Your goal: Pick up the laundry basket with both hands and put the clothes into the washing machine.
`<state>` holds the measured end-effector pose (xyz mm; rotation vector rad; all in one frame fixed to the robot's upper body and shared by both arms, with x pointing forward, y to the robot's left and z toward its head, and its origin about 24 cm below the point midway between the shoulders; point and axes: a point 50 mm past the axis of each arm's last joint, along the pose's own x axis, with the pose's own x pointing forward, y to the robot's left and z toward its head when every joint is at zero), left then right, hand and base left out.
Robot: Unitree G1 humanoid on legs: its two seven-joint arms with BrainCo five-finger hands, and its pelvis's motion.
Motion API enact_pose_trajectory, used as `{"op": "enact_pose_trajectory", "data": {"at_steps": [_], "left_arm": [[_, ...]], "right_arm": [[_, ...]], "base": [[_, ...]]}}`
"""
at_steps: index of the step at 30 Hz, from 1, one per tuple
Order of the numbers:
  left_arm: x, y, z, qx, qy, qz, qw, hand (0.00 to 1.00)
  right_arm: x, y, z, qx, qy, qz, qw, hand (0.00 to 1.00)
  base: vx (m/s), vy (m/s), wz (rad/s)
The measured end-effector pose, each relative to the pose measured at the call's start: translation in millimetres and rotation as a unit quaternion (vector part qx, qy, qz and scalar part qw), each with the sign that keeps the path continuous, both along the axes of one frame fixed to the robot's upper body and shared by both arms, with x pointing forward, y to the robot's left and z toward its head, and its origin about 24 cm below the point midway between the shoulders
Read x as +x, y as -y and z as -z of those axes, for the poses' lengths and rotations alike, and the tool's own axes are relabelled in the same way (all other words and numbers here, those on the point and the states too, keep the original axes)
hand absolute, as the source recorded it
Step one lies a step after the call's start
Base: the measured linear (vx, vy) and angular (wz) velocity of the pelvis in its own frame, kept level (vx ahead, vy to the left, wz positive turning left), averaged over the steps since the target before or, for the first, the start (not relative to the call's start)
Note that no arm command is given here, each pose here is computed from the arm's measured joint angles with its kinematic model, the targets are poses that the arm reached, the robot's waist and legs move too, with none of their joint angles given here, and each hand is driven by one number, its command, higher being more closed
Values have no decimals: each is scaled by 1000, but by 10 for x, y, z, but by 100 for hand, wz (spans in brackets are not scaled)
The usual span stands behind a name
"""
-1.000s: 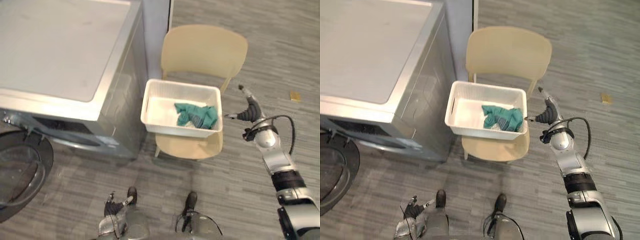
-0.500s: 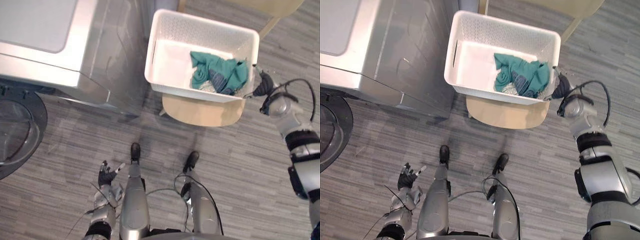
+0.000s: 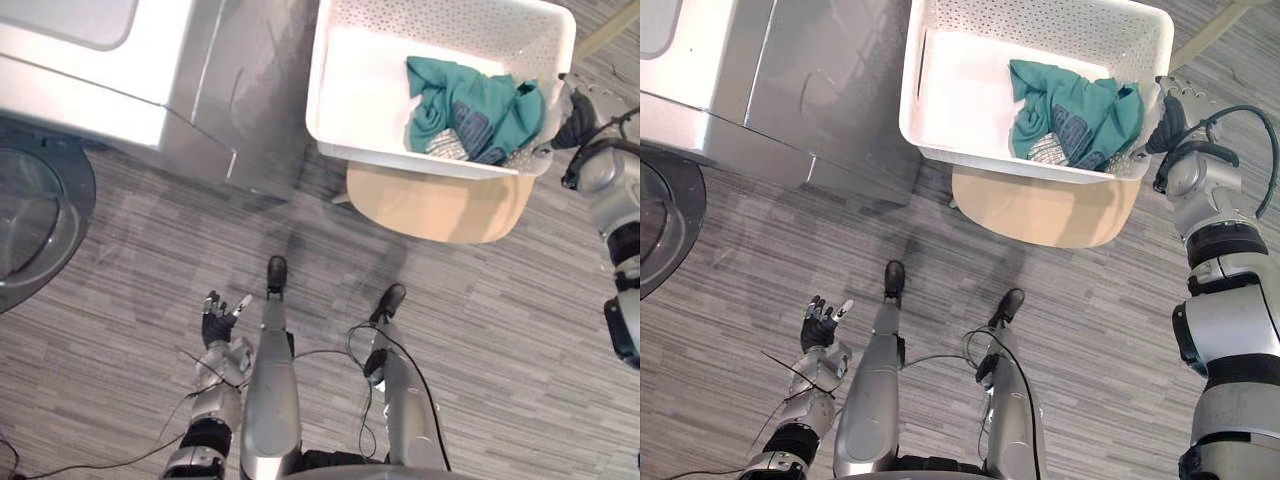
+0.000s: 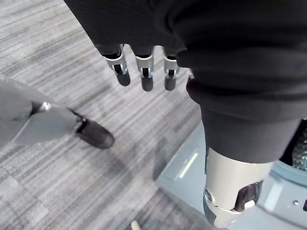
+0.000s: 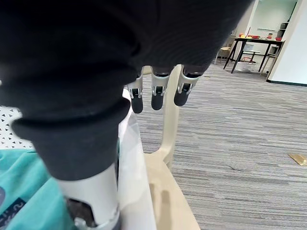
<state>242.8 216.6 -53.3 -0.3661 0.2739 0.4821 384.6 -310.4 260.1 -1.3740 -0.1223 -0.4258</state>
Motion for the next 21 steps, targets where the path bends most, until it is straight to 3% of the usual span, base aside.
{"op": "enact_pose_trajectory", "data": {"at_steps": [21], "left_arm": [[85,-47,-36,3,-3,-1,1000,0]], "right_arm": [[-61,9,-271,28,53,-8,998,0]], "base": [[-29,31,1]]}}
